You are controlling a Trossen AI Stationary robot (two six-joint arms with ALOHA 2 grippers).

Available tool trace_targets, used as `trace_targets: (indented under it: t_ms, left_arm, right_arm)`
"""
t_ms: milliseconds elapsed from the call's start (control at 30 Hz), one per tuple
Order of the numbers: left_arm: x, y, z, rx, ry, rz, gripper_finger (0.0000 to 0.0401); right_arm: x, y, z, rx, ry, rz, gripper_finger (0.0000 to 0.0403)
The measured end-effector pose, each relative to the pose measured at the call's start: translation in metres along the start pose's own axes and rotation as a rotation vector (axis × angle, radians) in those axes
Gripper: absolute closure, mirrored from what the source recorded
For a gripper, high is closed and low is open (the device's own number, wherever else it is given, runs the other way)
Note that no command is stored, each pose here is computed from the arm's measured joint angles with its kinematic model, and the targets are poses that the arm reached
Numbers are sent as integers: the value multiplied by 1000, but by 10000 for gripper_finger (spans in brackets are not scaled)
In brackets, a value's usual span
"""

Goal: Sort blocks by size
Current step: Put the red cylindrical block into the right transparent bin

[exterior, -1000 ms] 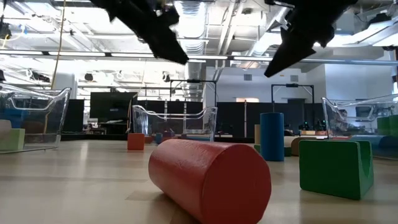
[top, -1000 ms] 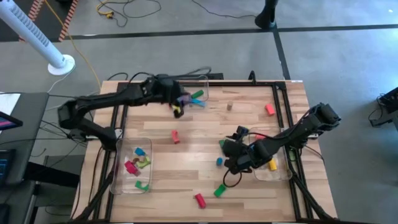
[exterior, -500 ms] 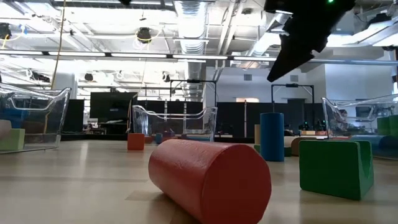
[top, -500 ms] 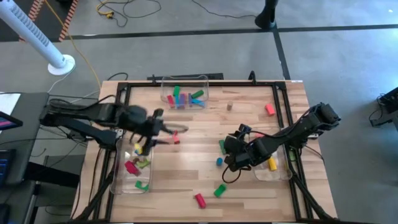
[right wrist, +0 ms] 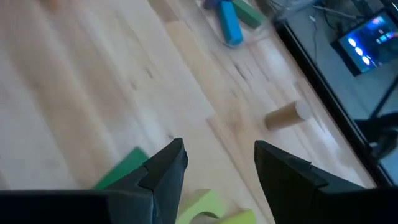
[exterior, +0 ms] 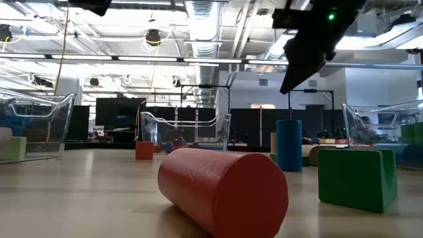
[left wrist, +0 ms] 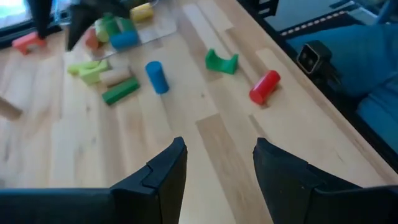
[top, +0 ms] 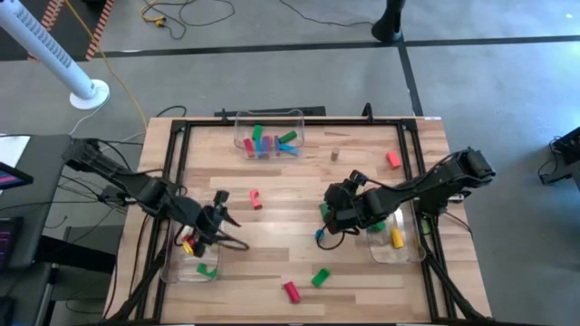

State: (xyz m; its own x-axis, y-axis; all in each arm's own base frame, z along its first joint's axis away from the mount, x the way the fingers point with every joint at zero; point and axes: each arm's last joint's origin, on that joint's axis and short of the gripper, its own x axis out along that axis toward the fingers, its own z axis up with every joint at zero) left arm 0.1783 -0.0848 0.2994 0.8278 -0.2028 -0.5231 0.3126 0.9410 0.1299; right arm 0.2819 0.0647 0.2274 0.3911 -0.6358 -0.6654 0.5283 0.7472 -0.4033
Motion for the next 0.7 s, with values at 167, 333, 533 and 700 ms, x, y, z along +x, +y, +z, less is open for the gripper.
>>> trace_targets:
  t_ms: [167, 333, 533, 700]
  left_arm:
    - [15, -11, -14, 3, -92, -22, 225]
    - [26, -16, -27, 0, -192, -28, 225]
    - [32, -17, -34, -34, -289, -28, 225]
    - [41, -19, -43, -68, -276, -30, 225]
  right_arm:
    - [11, -12, 3, 1, 46, -49, 181]
    - [27, -26, 4, -17, 88, -96, 181]
    - [52, -37, -8, 4, 169, -80, 183]
    - [64, -33, -16, 0, 178, 15, 196]
